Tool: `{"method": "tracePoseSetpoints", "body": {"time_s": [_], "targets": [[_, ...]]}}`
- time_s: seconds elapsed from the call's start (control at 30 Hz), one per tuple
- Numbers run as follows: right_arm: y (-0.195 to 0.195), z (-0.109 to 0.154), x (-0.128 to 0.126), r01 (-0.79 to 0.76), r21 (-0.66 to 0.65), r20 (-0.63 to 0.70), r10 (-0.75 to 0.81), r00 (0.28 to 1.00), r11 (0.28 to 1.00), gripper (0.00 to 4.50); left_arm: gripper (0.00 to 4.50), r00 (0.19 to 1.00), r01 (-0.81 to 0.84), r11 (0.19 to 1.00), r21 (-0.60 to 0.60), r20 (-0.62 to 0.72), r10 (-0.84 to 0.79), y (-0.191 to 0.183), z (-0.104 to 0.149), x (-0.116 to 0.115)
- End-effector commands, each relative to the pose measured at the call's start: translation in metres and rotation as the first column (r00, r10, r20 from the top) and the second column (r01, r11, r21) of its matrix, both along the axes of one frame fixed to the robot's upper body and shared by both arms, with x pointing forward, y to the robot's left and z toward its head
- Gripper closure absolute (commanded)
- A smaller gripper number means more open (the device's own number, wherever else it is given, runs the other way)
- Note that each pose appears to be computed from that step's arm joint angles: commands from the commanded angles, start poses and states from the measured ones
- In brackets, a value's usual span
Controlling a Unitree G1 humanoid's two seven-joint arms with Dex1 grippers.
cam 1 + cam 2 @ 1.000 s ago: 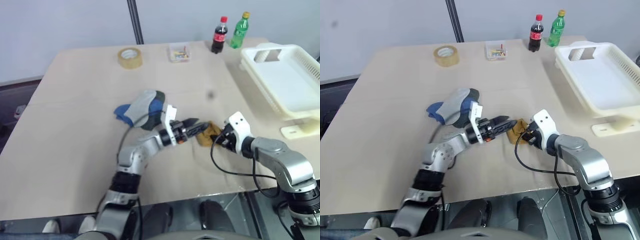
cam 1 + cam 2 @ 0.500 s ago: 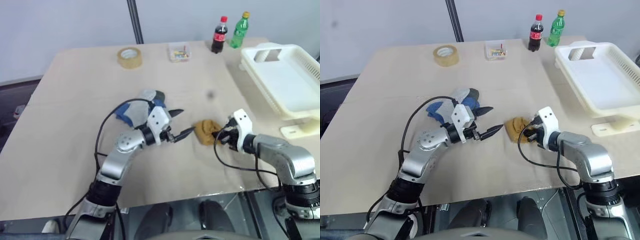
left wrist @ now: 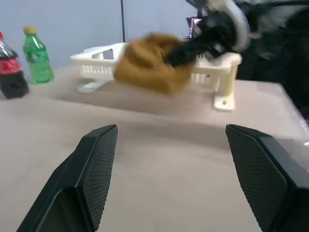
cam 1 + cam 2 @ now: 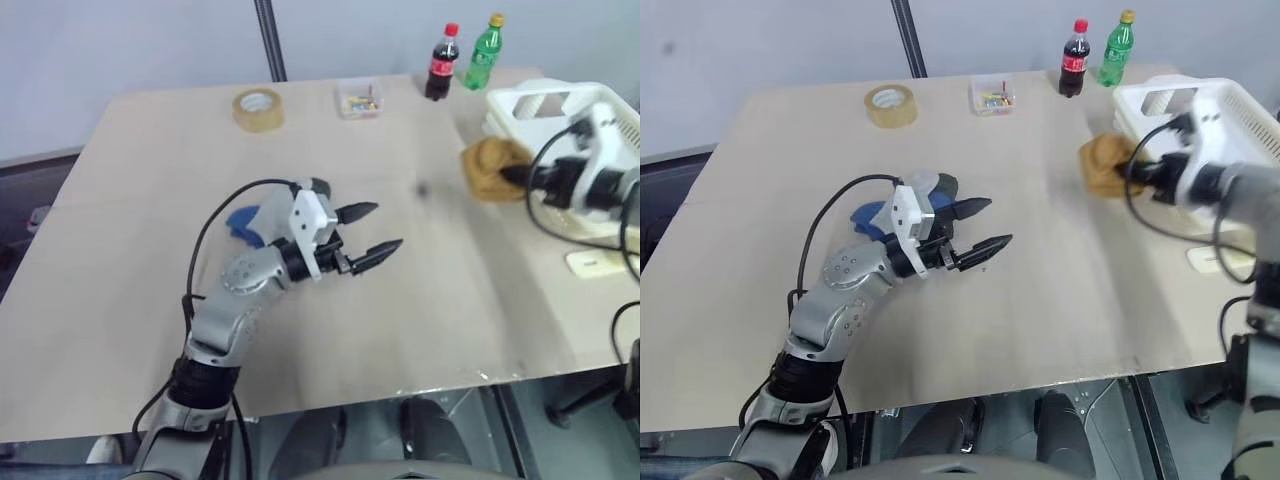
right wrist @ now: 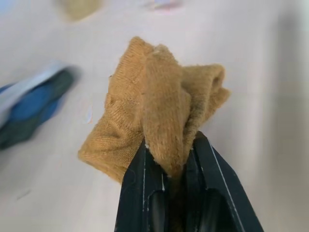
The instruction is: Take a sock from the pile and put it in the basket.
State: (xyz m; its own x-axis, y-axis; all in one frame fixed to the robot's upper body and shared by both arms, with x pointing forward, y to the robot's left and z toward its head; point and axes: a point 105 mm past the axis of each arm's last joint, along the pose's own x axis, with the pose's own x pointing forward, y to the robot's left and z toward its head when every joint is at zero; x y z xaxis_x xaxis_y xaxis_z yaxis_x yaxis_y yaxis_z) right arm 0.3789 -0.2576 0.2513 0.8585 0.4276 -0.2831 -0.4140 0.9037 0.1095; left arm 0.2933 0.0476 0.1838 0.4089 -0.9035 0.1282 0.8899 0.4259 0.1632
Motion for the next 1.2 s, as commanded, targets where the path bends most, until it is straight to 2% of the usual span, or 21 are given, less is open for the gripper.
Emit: {"method": "tracePoseSetpoints", "body": {"time_s": [0.03,0.17,0.23,0.33,0.37,0.4,0.53,0.57,0.6,0.7,0.73,0.8,0.93,1.0,1.2], "targets": [[-0.055,0.012,0.018,0.19,-0.024,0.006,-0.19,0.982,0.982,4.47,0.69,0.998,0.038,0.998,-0.048,0.048,-0.035,-0.007,0.016,-0.009],[-0.093,0.016,0.026,0.343,-0.005,0.04,-0.342,0.939,0.939,4.47,0.69,0.997,0.044,0.996,-0.077,0.064,-0.039,-0.011,0.021,-0.01],[-0.103,0.004,0.027,0.405,0.021,0.009,-0.405,0.914,0.914,4.47,0.69,0.997,0.047,0.995,-0.088,0.073,-0.041,-0.014,0.023,-0.01],[-0.117,-0.022,0.025,0.492,-0.017,-0.044,-0.492,0.869,0.871,3.31,0.69,0.995,0.045,0.994,-0.104,0.093,-0.035,-0.016,0.026,-0.01],[-0.12,-0.028,0.024,0.502,-0.042,-0.045,-0.504,0.863,0.864,2.71,0.69,0.994,0.043,0.994,-0.103,0.104,-0.032,-0.017,0.027,-0.01],[-0.123,-0.03,0.024,0.519,-0.059,-0.041,-0.522,0.852,0.853,2.41,0.69,0.994,0.044,0.993,-0.11,0.109,-0.032,-0.017,0.029,-0.01],[-0.131,-0.032,0.023,0.537,-0.146,0.002,-0.543,0.84,0.831,0.52,0.69,0.993,0.046,0.992,-0.121,0.116,-0.032,-0.017,0.03,-0.01],[-0.134,-0.032,0.022,0.522,-0.219,0.026,-0.53,0.848,0.825,0.01,0.69,0.992,0.048,0.993,-0.111,0.118,-0.034,-0.018,0.029,-0.01],[-0.135,-0.032,0.021,0.508,-0.27,0.04,-0.518,0.855,0.818,0.01,0.69,0.992,0.049,0.993,-0.104,0.12,-0.036,-0.018,0.028,-0.011],[-0.147,-0.019,0.02,0.483,-0.52,0.181,-0.461,0.868,0.705,0.01,0.69,0.992,0.053,0.992,-0.111,0.117,-0.04,-0.019,0.028,-0.011],[-0.147,-0.014,0.021,0.477,-0.558,0.218,-0.434,0.874,0.679,0.01,0.69,0.992,0.054,0.991,-0.12,0.116,-0.04,-0.019,0.029,-0.011],[-0.143,-0.006,0.023,0.463,-0.576,0.257,-0.389,0.885,0.674,0.01,0.69,0.992,0.056,0.99,-0.128,0.117,-0.041,-0.019,0.03,-0.011],[-0.118,0.025,0.029,0.39,-0.518,0.353,-0.225,0.908,0.761,0.01,0.69,0.992,0.073,0.991,-0.113,0.113,-0.06,-0.02,0.027,-0.014],[-0.105,0.04,0.029,0.335,-0.438,0.377,-0.168,0.911,0.834,0.01,0.69,0.992,0.08,0.99,-0.114,0.108,-0.068,-0.021,0.027,-0.015],[-0.066,0.06,0.026,0.126,-0.339,0.402,0.023,0.915,0.932,0.01,0.69,0.992,0.082,0.991,-0.106,0.106,-0.07,-0.02,0.025,-0.014]]}}
